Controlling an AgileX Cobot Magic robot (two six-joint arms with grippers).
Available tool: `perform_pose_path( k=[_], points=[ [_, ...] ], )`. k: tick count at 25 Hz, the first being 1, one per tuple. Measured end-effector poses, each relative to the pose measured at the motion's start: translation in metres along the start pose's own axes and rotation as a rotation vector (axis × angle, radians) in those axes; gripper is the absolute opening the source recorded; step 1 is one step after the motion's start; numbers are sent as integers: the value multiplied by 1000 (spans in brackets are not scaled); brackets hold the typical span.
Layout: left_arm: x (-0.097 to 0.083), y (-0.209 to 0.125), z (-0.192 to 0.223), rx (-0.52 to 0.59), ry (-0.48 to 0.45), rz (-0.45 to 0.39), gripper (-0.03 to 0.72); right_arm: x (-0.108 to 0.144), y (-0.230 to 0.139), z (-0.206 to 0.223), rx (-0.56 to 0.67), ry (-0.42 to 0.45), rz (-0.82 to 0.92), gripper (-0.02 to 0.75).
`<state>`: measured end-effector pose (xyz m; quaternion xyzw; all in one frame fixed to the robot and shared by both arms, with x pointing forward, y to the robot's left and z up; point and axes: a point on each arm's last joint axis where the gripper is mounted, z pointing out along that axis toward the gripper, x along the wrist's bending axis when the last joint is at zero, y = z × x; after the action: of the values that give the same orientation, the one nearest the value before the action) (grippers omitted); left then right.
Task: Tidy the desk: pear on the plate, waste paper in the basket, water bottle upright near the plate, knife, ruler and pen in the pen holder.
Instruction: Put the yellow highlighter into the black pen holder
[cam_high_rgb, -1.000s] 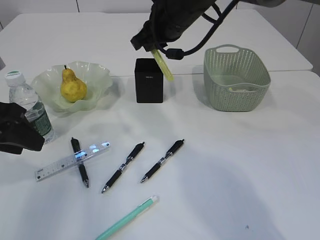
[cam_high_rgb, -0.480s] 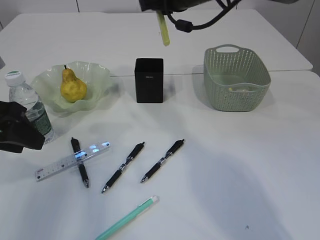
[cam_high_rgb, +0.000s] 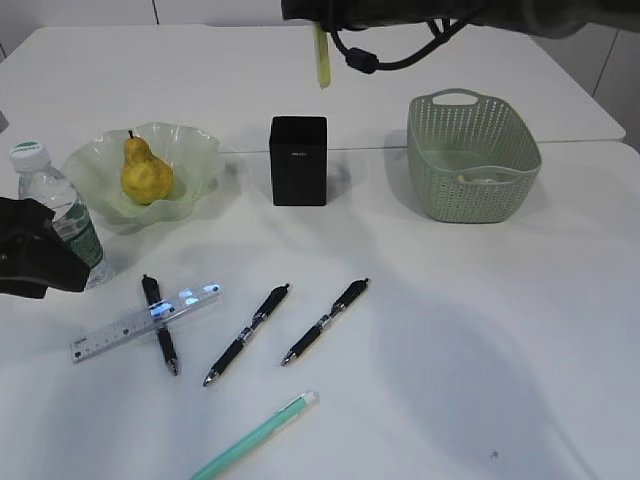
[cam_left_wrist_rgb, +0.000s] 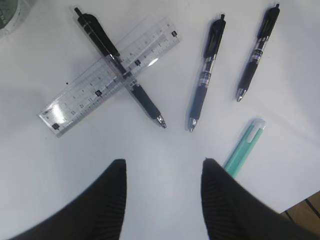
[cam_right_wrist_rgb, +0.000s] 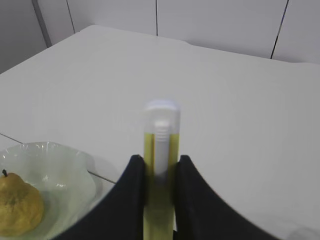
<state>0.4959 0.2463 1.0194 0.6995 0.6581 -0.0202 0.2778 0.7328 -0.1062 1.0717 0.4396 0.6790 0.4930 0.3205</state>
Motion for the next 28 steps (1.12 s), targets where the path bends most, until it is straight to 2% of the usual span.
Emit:
perform_pose_path(
  k=[8,15,16,28],
  points=[
    [1,2,0,-20,7,0,342,1,-21,16,22,3,51,125],
    [1,3,0,-34,11,2,342,14,-29,23,23,23,72,125],
    [1,3,0,-36,12,2,342,17,-32,25,28,31,117,125],
    [1,4,0,-41,14,3,342,18,-45,34,44,29,135,125]
  ],
)
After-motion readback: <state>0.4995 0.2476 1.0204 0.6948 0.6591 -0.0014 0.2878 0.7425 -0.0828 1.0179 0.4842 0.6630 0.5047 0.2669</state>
